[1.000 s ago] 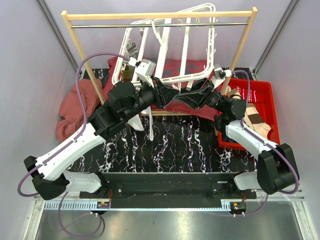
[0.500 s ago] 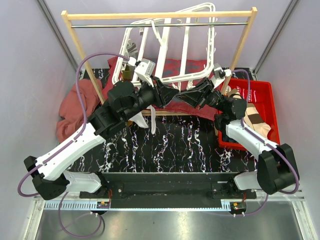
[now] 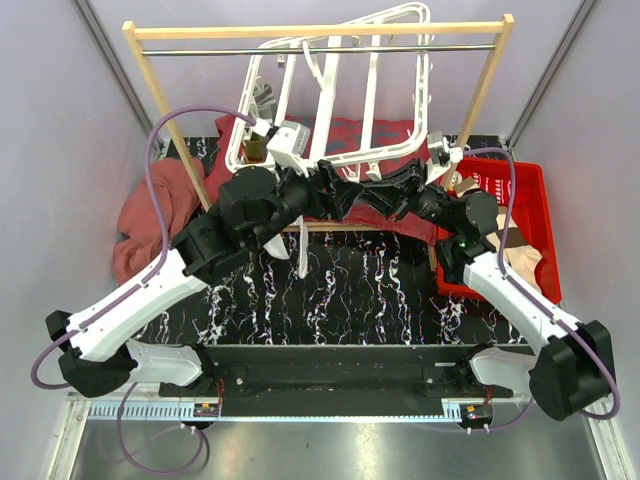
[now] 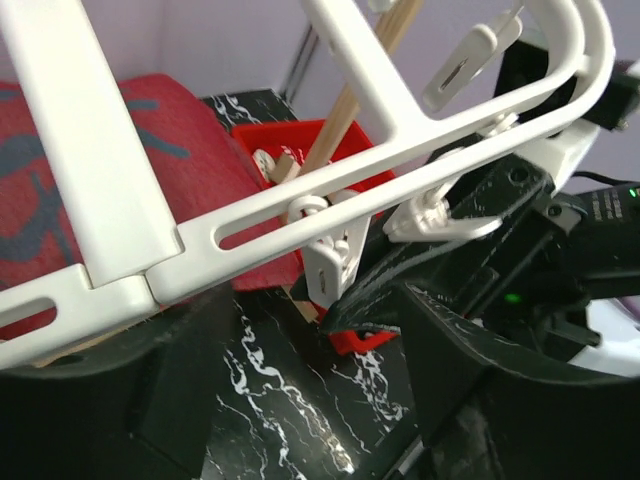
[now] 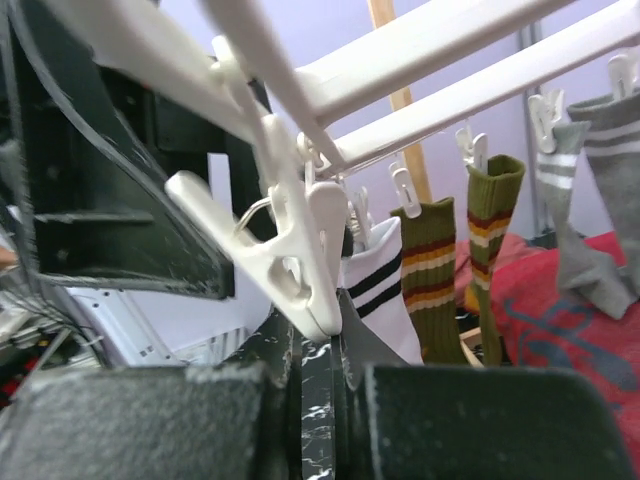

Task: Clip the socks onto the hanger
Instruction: Open the clamp at the hanger, then pick up the sock from the bin, then clamp the sock onto the hanger.

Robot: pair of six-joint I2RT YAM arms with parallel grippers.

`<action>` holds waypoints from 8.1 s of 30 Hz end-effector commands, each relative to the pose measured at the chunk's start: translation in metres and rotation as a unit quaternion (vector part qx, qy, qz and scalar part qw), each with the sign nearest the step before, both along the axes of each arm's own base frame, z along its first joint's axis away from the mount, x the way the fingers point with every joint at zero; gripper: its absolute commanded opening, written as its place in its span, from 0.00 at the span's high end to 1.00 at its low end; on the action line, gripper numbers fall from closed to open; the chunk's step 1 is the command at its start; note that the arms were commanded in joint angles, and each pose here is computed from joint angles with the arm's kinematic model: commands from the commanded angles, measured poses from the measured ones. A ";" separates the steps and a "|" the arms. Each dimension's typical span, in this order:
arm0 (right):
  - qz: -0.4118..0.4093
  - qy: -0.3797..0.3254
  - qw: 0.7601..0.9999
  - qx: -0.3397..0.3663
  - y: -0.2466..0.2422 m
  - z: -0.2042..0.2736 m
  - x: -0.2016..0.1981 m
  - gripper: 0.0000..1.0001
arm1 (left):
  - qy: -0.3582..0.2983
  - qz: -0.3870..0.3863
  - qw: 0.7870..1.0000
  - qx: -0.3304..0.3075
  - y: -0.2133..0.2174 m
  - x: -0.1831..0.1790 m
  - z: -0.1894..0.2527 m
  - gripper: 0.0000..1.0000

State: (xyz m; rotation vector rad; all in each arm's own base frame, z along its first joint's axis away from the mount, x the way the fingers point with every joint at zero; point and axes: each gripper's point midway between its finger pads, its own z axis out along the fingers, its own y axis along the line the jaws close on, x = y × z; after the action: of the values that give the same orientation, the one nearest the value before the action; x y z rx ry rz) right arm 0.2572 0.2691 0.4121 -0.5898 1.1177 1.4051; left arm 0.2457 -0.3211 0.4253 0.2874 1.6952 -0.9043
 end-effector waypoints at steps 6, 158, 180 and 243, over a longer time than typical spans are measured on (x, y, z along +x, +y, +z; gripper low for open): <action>-0.093 -0.038 0.994 -0.036 -0.001 -0.002 0.011 1.00 | -0.043 0.096 0.994 -0.025 0.020 0.004 0.047 0.24; -0.600 0.517 0.458 -0.403 -0.452 -0.375 0.207 0.66 | -0.076 0.110 0.989 0.068 -0.006 0.019 0.013 1.00; -0.651 0.466 0.533 -0.273 -0.424 -0.233 0.177 0.99 | -0.084 0.116 0.988 0.061 0.001 0.017 0.017 1.00; -0.093 0.059 0.990 -0.092 -0.024 -0.010 -0.029 0.99 | -0.046 0.075 0.996 -0.002 -0.028 0.011 0.028 1.00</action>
State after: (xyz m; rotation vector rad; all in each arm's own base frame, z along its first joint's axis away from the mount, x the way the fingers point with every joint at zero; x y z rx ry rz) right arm 0.2350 0.2429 0.3669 -0.5011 1.4902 1.1845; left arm 0.2590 -0.3412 0.4362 0.1981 1.6527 -0.7044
